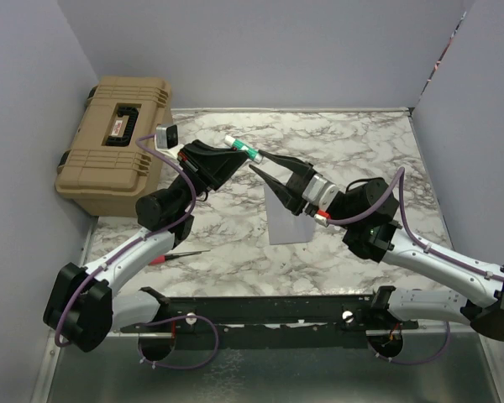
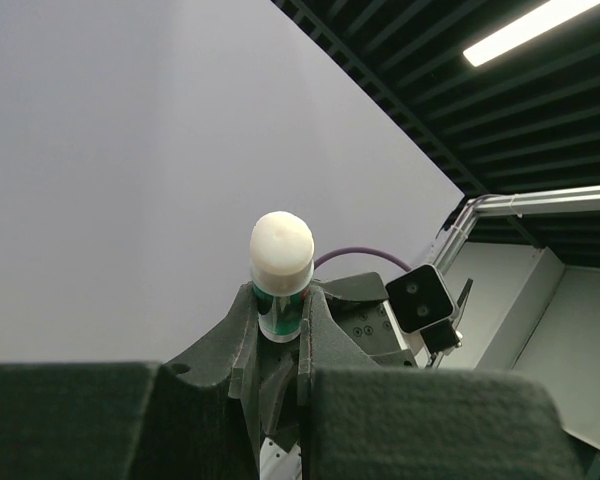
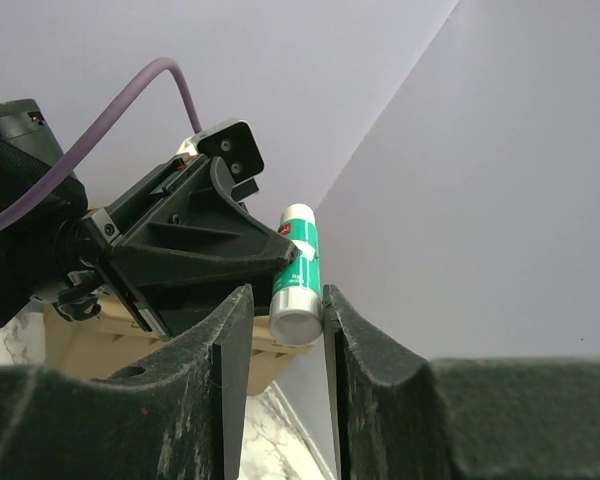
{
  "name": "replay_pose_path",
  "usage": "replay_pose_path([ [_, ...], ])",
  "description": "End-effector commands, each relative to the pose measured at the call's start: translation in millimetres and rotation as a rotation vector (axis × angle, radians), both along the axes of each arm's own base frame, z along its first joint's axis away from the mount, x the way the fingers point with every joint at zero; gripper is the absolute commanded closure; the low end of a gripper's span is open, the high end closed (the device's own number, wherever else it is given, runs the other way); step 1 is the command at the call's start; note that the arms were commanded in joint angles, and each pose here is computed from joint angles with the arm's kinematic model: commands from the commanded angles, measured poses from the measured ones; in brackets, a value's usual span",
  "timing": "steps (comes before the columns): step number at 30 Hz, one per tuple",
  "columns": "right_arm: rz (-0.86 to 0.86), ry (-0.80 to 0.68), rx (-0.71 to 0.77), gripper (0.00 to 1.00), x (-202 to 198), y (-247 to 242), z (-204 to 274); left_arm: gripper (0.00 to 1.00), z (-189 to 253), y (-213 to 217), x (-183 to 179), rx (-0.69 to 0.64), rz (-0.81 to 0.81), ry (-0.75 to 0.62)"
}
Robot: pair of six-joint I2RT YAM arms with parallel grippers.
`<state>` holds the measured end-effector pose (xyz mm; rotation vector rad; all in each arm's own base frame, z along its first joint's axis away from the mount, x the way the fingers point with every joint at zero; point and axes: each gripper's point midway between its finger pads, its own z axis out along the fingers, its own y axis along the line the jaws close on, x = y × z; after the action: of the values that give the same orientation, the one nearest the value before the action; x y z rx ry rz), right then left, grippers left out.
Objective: Place the letter into the envelope and seal it
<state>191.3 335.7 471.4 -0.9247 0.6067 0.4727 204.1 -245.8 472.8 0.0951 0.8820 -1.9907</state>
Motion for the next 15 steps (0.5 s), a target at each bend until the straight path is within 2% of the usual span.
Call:
replay_pose_path([
  [1, 0.024, -0.003, 0.003, 0.65, -3.0, 4.8, 8.9, 1.00, 7.6, 6.4, -9.4, -0.017, 0.012, -0.041],
  [8, 0.037, 0.028, -0.004, 0.78, -1.2, 9.8, 12.7, 1.00, 10.0, 6.5, -12.0, -0.016, 0.006, -0.050],
  [12, 0.033, 0.052, 0.016, 0.95, 0.2, 7.4, 14.4, 1.00, 12.8, 7.7, -12.7, -0.022, 0.013, -0.058],
  [15, 0.055, 0.074, 0.029, 0.99, -2.2, 8.0, 13.3, 1.00, 14.6, 7.5, -12.0, -0.022, 0.019, -0.065],
])
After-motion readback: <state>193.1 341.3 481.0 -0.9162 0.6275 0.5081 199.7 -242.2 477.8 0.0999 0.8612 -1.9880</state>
